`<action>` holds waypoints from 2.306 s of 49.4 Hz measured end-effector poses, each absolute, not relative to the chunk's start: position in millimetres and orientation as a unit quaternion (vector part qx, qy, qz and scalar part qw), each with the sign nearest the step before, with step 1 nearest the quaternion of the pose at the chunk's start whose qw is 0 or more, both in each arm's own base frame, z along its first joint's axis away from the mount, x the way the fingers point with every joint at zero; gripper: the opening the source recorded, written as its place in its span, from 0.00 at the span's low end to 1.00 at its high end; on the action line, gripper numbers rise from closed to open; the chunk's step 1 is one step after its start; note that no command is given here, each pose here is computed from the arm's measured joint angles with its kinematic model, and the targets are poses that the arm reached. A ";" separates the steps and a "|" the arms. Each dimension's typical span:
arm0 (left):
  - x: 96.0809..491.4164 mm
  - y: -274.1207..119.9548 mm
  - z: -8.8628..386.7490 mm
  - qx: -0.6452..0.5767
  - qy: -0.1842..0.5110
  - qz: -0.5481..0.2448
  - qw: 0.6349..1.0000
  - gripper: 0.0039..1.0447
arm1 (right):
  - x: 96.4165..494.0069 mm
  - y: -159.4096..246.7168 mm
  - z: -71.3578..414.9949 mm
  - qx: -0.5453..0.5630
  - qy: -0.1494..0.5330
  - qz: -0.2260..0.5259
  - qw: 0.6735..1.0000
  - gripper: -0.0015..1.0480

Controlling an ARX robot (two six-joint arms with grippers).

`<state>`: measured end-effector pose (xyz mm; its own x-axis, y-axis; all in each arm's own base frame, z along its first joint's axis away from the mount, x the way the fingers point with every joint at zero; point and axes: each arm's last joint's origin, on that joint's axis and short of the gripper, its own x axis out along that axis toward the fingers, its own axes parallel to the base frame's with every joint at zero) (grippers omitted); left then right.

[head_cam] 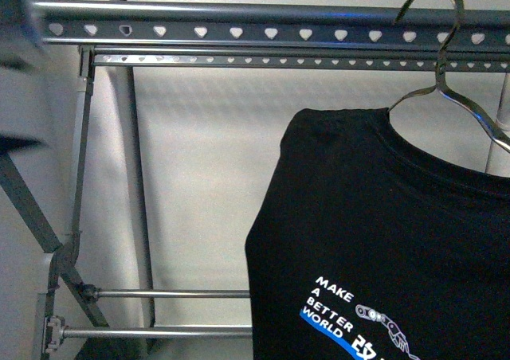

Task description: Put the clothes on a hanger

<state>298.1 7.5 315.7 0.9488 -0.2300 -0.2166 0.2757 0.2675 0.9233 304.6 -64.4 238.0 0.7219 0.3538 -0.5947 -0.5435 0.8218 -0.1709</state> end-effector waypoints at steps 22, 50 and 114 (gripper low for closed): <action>268.2 21.1 367.2 -0.124 -0.031 0.003 0.992 0.94 | 327.2 -60.4 267.7 -0.029 0.296 0.188 0.936 0.08; 186.2 0.0 232.2 -0.006 0.002 0.000 1.000 0.05 | 420.3 -8.5 307.1 0.089 0.292 0.126 0.944 0.08; 113.6 0.0 173.4 -0.001 -0.013 0.000 1.000 0.03 | 98.7 0.2 212.6 0.004 0.003 0.001 1.000 0.49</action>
<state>113.6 0.0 173.4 0.9997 0.0004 0.0261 -0.0003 1.0000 -0.0017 98.7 0.2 212.6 1.0000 0.0023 -0.0059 -0.0022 1.0000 0.0071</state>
